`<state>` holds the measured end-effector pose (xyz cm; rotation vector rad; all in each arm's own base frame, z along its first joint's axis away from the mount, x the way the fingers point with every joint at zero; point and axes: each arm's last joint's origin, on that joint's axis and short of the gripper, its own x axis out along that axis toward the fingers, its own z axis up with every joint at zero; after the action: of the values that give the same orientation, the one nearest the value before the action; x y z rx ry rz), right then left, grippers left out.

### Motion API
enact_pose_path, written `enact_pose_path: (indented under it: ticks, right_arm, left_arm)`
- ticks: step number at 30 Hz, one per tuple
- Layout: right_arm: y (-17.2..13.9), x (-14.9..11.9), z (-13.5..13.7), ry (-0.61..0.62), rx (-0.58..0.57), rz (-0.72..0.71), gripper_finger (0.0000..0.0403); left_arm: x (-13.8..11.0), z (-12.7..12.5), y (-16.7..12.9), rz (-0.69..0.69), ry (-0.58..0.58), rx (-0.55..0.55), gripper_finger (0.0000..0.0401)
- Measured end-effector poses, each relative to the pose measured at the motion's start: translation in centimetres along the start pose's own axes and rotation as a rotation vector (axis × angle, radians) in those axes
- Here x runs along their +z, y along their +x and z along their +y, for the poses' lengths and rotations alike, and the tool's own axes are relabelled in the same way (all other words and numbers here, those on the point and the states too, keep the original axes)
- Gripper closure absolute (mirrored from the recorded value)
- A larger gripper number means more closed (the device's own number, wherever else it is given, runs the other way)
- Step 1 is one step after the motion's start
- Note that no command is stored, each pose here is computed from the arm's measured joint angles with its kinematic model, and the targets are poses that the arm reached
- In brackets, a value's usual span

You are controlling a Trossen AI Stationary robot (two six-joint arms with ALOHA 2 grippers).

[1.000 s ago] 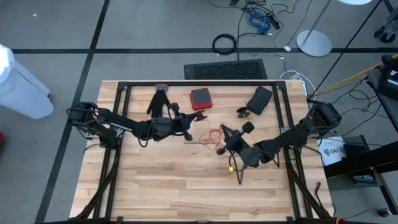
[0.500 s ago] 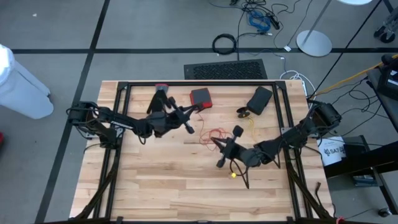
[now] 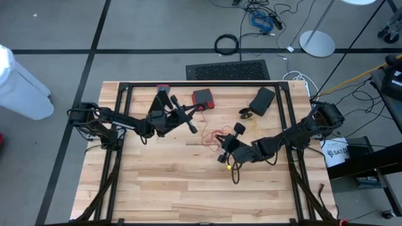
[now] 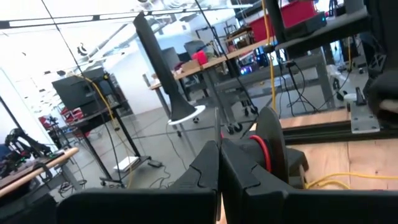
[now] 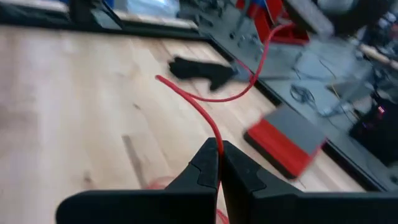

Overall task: Coil cords
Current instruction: Uncoil the red wire from the spool

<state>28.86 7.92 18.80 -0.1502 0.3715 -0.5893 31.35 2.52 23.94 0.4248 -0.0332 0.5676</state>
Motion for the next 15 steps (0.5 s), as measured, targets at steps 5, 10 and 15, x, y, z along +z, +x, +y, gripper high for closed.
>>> enact_pose_path:
  ticks: [5,10,15]
  right_arm:
    - [0.7,-1.0,-0.9,0.024,-0.052,0.08,0.0403]
    - [0.9,-1.4,-1.1,0.042,-0.038,0.123,0.04]
    - [0.5,-1.4,-0.8,0.043,-0.016,0.12,0.0373]
  left_arm:
    - [1.0,0.2,-0.4,-0.029,-0.015,-0.002,0.0401]
    - [2.0,0.7,-0.8,-0.057,-0.028,-0.005,0.0401]
    - [2.3,0.9,-0.9,-0.066,-0.029,-0.018,0.0401]
